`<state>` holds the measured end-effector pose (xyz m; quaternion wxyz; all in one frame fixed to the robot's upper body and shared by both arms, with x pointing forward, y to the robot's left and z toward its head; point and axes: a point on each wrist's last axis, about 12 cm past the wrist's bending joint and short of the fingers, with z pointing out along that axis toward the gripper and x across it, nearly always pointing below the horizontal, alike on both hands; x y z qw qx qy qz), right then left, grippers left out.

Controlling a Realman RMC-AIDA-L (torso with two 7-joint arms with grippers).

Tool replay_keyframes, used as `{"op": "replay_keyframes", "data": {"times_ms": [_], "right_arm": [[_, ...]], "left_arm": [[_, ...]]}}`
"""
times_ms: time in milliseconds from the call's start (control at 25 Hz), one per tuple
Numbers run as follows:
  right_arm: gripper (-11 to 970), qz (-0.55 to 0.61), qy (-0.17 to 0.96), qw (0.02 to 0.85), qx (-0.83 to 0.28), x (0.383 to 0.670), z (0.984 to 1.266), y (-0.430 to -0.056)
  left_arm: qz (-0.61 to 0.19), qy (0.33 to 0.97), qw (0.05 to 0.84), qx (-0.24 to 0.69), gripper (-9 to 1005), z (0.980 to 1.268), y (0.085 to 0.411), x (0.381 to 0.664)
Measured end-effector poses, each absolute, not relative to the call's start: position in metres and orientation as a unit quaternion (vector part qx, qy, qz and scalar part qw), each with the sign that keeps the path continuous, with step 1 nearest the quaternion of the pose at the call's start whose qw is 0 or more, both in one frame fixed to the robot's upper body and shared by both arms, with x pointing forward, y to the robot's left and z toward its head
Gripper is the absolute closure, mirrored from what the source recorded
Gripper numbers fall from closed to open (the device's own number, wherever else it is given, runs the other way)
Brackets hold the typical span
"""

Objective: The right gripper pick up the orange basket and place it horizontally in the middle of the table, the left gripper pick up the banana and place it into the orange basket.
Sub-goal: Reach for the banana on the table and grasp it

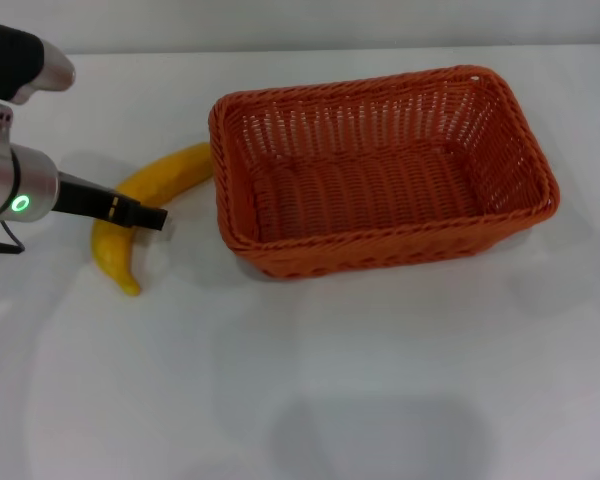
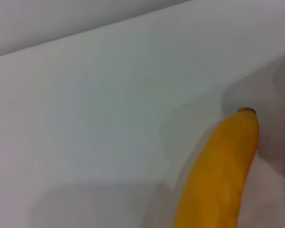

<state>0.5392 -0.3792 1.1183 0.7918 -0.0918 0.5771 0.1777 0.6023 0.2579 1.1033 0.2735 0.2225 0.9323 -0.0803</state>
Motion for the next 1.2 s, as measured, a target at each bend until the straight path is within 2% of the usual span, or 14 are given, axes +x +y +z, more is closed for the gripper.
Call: {"op": "replay_keyframes", "data": {"times_ms": [640, 880, 1080, 1200], "right_arm": [[113, 0.177, 0.579, 0.791, -0.09, 0.539, 1.1176, -0.3797], [113, 0.176, 0.579, 0.791, -0.088, 0.5394, 1.1176, -0.3801], [113, 0.175, 0.578, 0.792, -0.087, 0.5396, 1.1182, -0.3807], [113, 0.174, 0.577, 0.793, -0.086, 0.5397, 1.1186, -0.3812]], "left_arm": [[-0.08, 0.932, 0.274, 0.224, 206, 1.1018, 0.2561, 0.6045], [-0.083, 0.933, 0.271, 0.22, 431, 1.1021, 0.257, 0.6039], [-0.083, 0.934, 0.269, 0.219, 493, 1.1022, 0.2584, 0.6024], [-0.081, 0.936, 0.275, 0.205, 488, 1.1036, 0.2651, 0.5975]]}}
